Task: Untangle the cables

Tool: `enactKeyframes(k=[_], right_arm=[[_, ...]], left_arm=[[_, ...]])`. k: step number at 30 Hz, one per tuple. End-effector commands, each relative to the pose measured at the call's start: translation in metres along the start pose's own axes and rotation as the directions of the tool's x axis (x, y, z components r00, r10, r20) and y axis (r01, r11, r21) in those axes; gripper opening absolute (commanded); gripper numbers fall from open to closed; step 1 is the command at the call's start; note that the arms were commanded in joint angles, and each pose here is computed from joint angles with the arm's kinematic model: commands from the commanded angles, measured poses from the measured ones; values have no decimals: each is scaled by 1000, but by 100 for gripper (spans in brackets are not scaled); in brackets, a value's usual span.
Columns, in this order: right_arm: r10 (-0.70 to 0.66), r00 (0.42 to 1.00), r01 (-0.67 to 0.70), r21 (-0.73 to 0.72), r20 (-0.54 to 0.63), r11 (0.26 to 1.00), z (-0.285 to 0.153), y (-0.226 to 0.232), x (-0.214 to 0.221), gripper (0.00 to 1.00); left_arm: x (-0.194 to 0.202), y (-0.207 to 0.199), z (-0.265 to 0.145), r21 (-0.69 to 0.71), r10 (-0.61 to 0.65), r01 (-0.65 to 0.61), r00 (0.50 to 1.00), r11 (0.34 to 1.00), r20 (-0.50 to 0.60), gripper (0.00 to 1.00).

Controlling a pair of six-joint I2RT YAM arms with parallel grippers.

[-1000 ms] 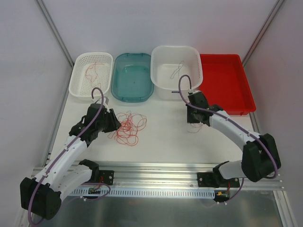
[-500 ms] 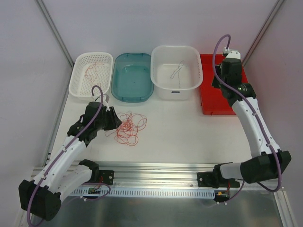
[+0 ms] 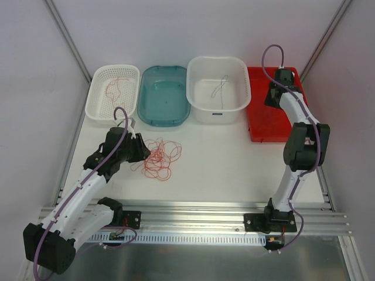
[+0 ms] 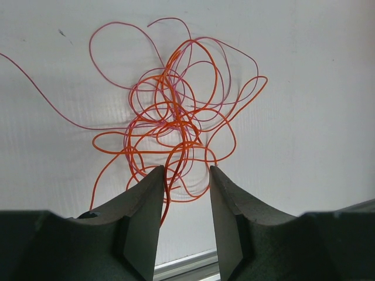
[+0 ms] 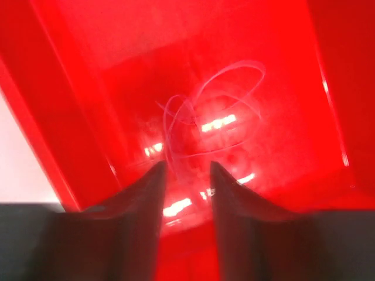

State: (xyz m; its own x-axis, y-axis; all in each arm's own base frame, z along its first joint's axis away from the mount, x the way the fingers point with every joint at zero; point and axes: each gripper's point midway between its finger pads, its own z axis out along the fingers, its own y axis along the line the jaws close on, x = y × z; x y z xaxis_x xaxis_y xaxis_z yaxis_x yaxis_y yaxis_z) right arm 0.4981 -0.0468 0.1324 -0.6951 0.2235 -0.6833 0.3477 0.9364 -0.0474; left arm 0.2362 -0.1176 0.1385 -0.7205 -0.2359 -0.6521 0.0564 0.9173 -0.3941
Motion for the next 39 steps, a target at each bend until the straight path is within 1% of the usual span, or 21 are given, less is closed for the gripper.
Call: enactKeyframes(k=[1, 2, 3, 6, 8, 9, 11, 12, 13, 15, 16, 19, 20, 22, 23, 24, 26, 32, 34, 36, 39], right_arm=[[38, 996, -36, -16, 86, 999, -26, -3, -42, 57], [45, 994, -41, -44, 98, 998, -35, 0, -46, 68], [46, 994, -41, -55, 97, 998, -41, 0, -47, 83], [30, 994, -20, -97, 100, 995, -65, 5, -47, 91], [2, 995, 9, -116, 101, 993, -79, 8, -41, 92], [-12, 992, 29, -129, 128, 991, -98, 8, -43, 92], [-68, 990, 92, -195, 127, 976, -117, 34, -22, 92], [-81, 986, 111, -223, 143, 968, -127, 42, -19, 92], [-92, 979, 142, -284, 181, 948, -152, 59, -15, 92], [-117, 975, 177, -340, 190, 924, -165, 76, 8, 92], [-115, 968, 194, -378, 221, 905, -183, 83, 12, 91], [-158, 960, 261, -538, 231, 802, -208, 131, 51, 90], [-174, 955, 288, -608, 240, 740, -228, 151, 66, 89], [-183, 953, 302, -680, 242, 668, -238, 175, 89, 87], [-206, 949, 315, -740, 240, 594, -254, 195, 107, 85], [-199, 946, 325, -764, 257, 558, -261, 208, 111, 84], [-226, 949, 306, -811, 219, 499, -270, 233, 141, 83], [-196, 972, 201, -892, 130, 406, -289, 297, 178, 74], [-201, 975, 166, -904, 92, 394, -288, 316, 190, 72], [-207, 974, 161, -914, 88, 371, -294, 332, 198, 67], [-215, 976, 124, -920, 45, 372, -285, 352, 213, 59]], left_arm=[[4, 1, -2, 4, 32, -32, 999, 999, -5, 37], [3, 1, -1, 3, 34, -34, 999, 999, -4, 37], [4, 1, -1, 3, 32, -32, 999, 999, -7, 37], [5, 0, 0, 5, 28, -28, 999, 1000, -17, 38], [5, -1, 0, 11, 27, -27, 999, 1000, -20, 38], [5, -1, 0, 9, 25, -25, 1000, 1000, -19, 38], [6, 0, 1, 4, 19, -19, 1000, 1000, -23, 38], [6, 0, 1, 4, 16, -16, 1000, 1000, -23, 39], [6, 1, 2, -1, 11, -11, 1000, 1000, -24, 39], [7, 2, 3, -9, 7, -7, 1000, 1000, -30, 39], [7, 2, 4, -13, 1, -1, 999, 1000, -32, 39], [6, 4, 6, -29, -12, 11, 999, 1000, -30, 40], [5, 4, 7, -33, -15, 14, 999, 999, -31, 39], [5, 5, 9, -41, -19, 18, 999, 999, -39, 40], [5, 5, 10, -47, -22, 20, 999, 999, -39, 39], [5, 6, 11, -53, -27, 25, 999, 998, -43, 39], [7, 8, 15, -67, -44, 40, 998, 997, -50, 40], [22, 11, 25, -75, -90, 84, 992, 994, -87, 38], [25, 11, 27, -73, -97, 90, 991, 993, -92, 37], [31, 12, 29, -77, -99, 92, 990, 993, -102, 37], [36, 13, 30, -82, -101, 92, 989, 992, -112, 36]])
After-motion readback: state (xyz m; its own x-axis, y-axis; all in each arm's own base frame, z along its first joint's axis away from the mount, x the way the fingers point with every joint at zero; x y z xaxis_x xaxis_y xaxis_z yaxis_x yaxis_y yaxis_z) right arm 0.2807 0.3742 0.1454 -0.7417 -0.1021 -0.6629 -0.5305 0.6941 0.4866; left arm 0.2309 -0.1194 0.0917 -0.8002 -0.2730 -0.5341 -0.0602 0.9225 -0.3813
